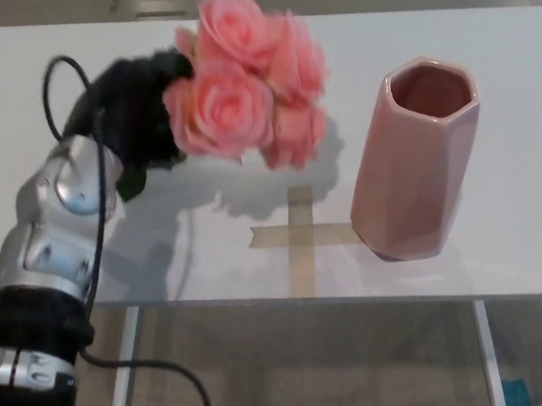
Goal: Use the left hand to pick up the rose and then lift and insert it into the pink vase.
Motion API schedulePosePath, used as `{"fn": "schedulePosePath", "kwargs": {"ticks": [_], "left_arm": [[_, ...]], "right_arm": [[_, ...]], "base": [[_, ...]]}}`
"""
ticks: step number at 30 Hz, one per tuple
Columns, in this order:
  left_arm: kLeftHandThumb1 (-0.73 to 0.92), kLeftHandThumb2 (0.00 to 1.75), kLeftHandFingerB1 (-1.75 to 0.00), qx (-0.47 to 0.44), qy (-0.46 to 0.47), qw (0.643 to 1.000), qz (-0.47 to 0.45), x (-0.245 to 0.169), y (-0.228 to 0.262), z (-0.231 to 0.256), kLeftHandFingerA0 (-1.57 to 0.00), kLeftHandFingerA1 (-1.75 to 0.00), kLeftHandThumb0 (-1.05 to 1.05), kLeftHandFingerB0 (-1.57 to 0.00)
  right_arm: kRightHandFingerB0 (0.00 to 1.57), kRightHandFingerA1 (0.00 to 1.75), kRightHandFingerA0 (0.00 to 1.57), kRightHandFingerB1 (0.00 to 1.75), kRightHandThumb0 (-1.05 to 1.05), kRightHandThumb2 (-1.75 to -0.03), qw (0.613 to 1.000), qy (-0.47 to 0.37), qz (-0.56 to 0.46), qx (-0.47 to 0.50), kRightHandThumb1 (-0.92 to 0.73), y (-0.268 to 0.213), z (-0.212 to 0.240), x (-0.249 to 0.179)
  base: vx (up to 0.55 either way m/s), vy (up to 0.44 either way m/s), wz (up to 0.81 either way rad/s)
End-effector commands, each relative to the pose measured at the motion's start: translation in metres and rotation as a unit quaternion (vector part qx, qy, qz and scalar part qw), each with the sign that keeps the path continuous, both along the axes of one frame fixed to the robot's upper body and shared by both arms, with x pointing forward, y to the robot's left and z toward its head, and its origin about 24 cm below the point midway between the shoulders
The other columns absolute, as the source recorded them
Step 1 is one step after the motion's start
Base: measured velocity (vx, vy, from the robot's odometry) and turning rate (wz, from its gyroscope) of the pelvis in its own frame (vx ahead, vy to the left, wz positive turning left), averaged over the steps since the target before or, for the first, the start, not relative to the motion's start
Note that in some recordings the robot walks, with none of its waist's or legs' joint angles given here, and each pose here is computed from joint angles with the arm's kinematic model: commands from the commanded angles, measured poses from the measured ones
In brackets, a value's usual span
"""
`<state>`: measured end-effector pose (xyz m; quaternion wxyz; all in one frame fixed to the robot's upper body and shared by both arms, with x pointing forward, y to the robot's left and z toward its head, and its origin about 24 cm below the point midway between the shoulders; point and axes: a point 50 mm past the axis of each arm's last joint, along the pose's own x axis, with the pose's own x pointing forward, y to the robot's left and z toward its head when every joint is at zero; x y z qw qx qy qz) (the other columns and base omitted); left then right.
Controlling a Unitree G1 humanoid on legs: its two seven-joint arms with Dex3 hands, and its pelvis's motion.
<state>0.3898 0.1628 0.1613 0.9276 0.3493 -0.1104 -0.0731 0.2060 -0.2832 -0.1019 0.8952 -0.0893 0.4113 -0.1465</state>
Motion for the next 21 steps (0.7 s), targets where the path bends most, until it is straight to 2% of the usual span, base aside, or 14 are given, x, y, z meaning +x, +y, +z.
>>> {"fn": "schedulePosePath", "kwargs": {"ticks": [1,5,8,12,14,16,18,21], "left_arm": [[0.84,0.65,-1.16,-0.124,-0.021,0.991,-0.045,0.001,-0.003,0.032,-0.86,-1.39,-0.16,-0.65],[0.86,0.65,-1.12,-0.132,-0.041,0.989,-0.059,-0.003,-0.009,0.053,-0.9,-1.36,-0.17,-0.67],[0.86,0.66,-1.03,-0.185,-0.039,0.977,-0.1,-0.006,-0.021,0.084,-0.98,-1.32,-0.18,-0.73],[0.87,0.66,-1.0,-0.216,-0.026,0.97,-0.108,-0.006,-0.024,0.092,-1.0,-1.32,-0.19,-0.75],[0.86,0.66,-0.93,-0.288,0.0,0.949,-0.125,-0.004,-0.033,0.107,-1.02,-1.32,-0.21,-0.78],[0.86,0.66,-0.93,-0.289,0.002,0.949,-0.125,-0.004,-0.033,0.107,-1.02,-1.32,-0.21,-0.78],[0.84,0.66,-0.86,-0.385,0.027,0.91,-0.151,-0.006,-0.048,0.126,-1.06,-1.39,-0.21,-0.83],[0.83,0.64,-0.84,-0.418,0.037,0.892,-0.167,-0.009,-0.056,0.134,-1.1,-1.37,-0.21,-0.84]], "right_arm": [[0.59,0.51,0.7,0.46,-0.3,-0.58,1.0,0.005,0.003,0.005,-0.64,-0.001,-0.003,-0.006],[0.59,0.51,0.7,0.46,-0.3,-0.59,1.0,0.005,0.003,0.004,-0.64,-0.001,-0.003,-0.007],[0.59,0.5,0.7,0.45,-0.33,-0.58,1.0,0.009,0.007,0.002,-0.65,-0.001,-0.003,-0.008],[0.58,0.51,0.7,0.46,-0.32,-0.59,1.0,0.008,0.006,0.004,-0.65,-0.001,-0.004,-0.008],[0.58,0.51,0.7,0.46,-0.3,-0.59,1.0,0.01,0.006,0.006,-0.64,-0.001,-0.004,-0.008],[0.58,0.51,0.7,0.46,-0.3,-0.59,1.0,0.01,0.006,0.006,-0.64,-0.001,-0.004,-0.008],[0.56,0.49,0.67,0.44,-0.31,-0.58,1.0,0.01,0.007,0.008,-0.65,-0.002,-0.003,-0.008],[0.56,0.49,0.67,0.44,-0.31,-0.58,1.0,0.01,0.009,0.008,-0.65,-0.002,-0.003,-0.008]], "base": [[0.0,0.0,0.0],[0.0,0.0,0.0],[0.0,0.0,0.0],[0.0,0.0,0.0],[0.0,0.0,0.0],[0.0,0.0,0.0],[0.0,0.0,0.0],[0.0,0.0,0.0]]}}
